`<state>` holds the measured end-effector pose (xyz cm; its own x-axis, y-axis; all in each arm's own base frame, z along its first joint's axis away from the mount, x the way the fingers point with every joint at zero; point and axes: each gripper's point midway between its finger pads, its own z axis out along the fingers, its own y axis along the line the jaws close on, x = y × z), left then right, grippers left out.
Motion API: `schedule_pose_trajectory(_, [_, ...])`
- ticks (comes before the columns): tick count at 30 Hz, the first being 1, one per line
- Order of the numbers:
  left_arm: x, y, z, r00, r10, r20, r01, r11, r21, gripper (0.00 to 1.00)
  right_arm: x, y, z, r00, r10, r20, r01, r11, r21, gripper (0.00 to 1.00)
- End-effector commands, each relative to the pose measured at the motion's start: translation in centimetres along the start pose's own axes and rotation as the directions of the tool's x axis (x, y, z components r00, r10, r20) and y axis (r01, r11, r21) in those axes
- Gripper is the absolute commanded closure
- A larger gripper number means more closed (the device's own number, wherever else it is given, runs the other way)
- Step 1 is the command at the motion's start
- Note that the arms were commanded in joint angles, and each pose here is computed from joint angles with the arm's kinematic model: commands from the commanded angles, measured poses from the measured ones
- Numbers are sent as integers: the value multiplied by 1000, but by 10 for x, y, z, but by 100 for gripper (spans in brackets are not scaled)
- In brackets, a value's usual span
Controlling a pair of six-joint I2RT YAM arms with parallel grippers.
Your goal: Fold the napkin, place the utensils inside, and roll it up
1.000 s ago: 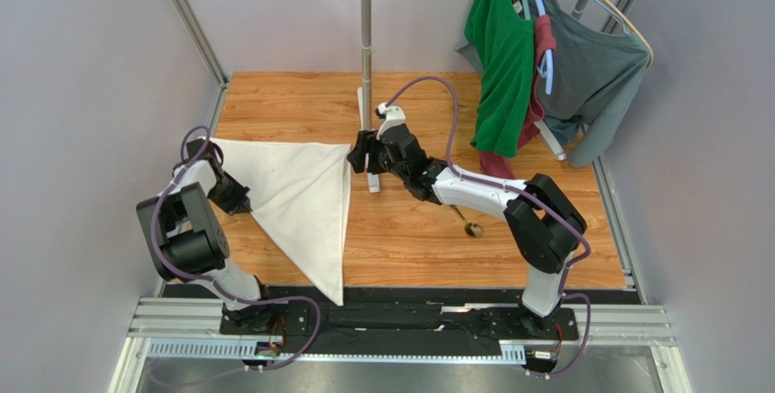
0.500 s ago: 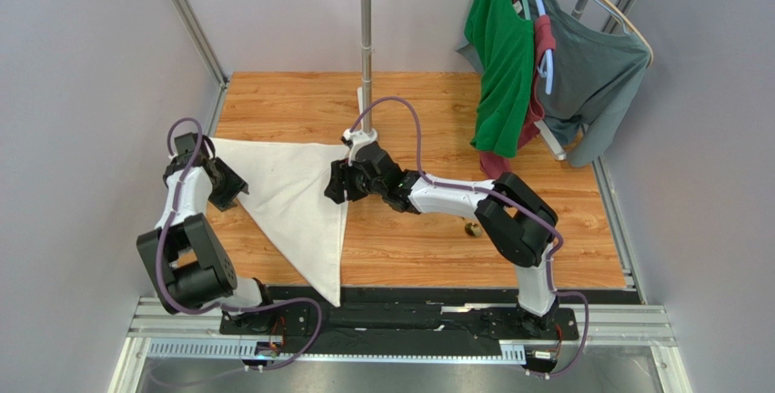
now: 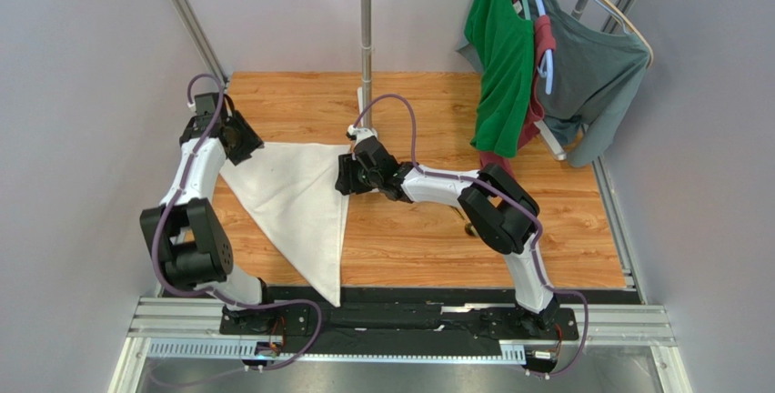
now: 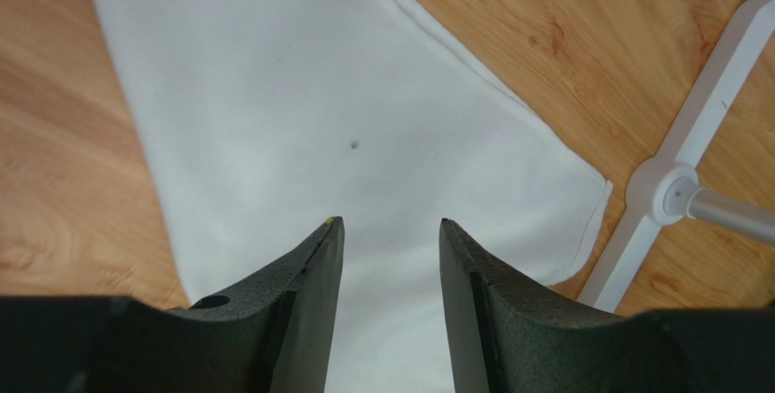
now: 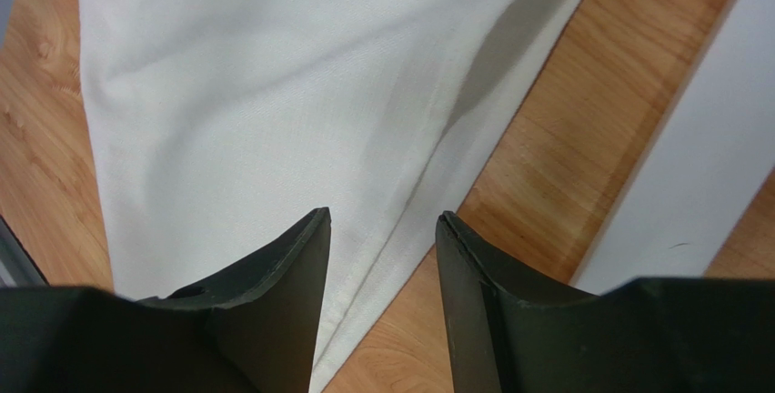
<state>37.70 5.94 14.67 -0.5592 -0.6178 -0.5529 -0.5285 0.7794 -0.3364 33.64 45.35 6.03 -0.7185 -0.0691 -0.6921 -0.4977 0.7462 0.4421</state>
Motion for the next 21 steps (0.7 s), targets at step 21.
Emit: schedule_pose_trajectory(21, [21,18,84,979,-61,-195,49,997,-67,49,25,20,11,991,73,-114,-84,992,-94,57])
